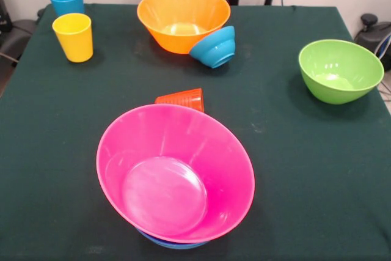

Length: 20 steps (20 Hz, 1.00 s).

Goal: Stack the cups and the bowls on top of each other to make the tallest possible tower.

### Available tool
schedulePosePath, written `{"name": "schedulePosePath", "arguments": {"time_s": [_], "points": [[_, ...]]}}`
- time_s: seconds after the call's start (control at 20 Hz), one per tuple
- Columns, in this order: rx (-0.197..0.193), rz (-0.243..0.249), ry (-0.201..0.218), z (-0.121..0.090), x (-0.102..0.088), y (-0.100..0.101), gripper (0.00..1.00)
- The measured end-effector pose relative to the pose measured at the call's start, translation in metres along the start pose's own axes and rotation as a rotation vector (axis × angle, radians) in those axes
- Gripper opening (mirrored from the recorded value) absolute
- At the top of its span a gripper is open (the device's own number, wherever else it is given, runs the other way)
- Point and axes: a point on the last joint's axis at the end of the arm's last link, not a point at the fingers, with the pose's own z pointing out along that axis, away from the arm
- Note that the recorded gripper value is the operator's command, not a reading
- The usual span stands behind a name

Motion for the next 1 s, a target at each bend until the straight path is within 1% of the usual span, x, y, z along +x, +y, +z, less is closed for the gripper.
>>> {"name": "schedulePosePath", "arguments": {"time_s": [0.15, 0.3, 0.4, 0.6, 0.65, 0.8, 1.0], "points": [[-0.007, -0.030, 0.027, 0.014, 0.009, 0.001, 1.00], [-0.014, -0.038, 0.042, 0.021, 0.013, 0.002, 1.00], [-0.024, -0.036, 0.061, 0.030, 0.017, 0.003, 1.00], [-0.035, -0.029, 0.084, 0.041, 0.023, 0.003, 1.00], [-0.040, -0.025, 0.098, 0.046, 0.027, 0.003, 1.00], [-0.048, -0.021, 0.120, 0.056, 0.032, 0.003, 1.00], [-0.054, -0.019, 0.145, 0.063, 0.038, 0.004, 1.00]]}}
